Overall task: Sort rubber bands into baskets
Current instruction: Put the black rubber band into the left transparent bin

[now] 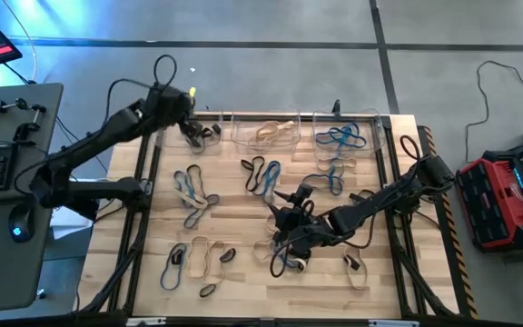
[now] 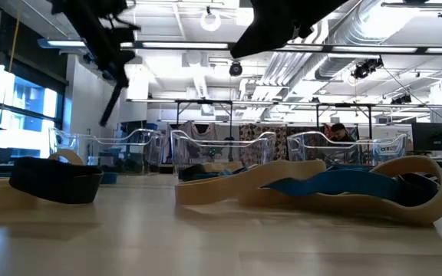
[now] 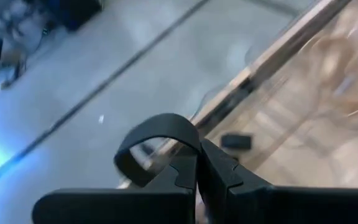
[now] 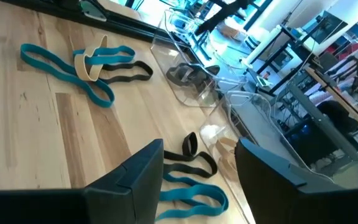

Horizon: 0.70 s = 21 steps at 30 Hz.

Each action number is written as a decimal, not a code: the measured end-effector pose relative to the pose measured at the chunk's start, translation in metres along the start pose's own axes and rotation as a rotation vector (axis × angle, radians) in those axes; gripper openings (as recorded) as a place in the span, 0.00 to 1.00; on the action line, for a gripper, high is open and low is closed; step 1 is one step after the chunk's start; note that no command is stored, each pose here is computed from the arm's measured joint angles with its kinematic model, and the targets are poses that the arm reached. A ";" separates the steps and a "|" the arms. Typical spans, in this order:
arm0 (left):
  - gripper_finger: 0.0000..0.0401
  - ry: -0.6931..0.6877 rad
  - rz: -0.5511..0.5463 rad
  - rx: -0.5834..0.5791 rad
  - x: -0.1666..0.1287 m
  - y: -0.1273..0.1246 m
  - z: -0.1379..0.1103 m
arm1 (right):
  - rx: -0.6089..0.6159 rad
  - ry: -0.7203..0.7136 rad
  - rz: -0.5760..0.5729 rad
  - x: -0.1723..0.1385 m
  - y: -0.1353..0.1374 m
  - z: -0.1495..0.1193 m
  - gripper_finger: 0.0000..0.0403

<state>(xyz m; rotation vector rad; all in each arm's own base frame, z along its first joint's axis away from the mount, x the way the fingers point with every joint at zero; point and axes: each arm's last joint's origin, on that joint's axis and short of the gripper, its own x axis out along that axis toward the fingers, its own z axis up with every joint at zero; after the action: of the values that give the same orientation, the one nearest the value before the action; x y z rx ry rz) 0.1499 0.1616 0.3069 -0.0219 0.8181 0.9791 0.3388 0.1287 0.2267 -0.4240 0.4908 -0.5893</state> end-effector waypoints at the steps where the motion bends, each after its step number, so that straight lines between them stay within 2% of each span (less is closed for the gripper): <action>1: 0.00 0.034 0.003 0.004 0.007 0.003 0.000 | 0.000 0.000 0.000 0.000 0.000 0.000 0.47; 11: 0.00 0.370 -0.044 0.027 0.072 0.015 -0.022 | 0.015 0.000 0.001 0.000 0.000 0.000 0.47; 21: 0.02 0.501 -0.059 0.034 0.102 0.014 -0.035 | 0.020 0.000 0.009 0.000 0.000 0.000 0.47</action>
<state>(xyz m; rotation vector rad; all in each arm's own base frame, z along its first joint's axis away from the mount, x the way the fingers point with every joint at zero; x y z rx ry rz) 0.1478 0.2309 0.2228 -0.2694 1.2853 0.9142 0.3389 0.1289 0.2266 -0.4022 0.4865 -0.5851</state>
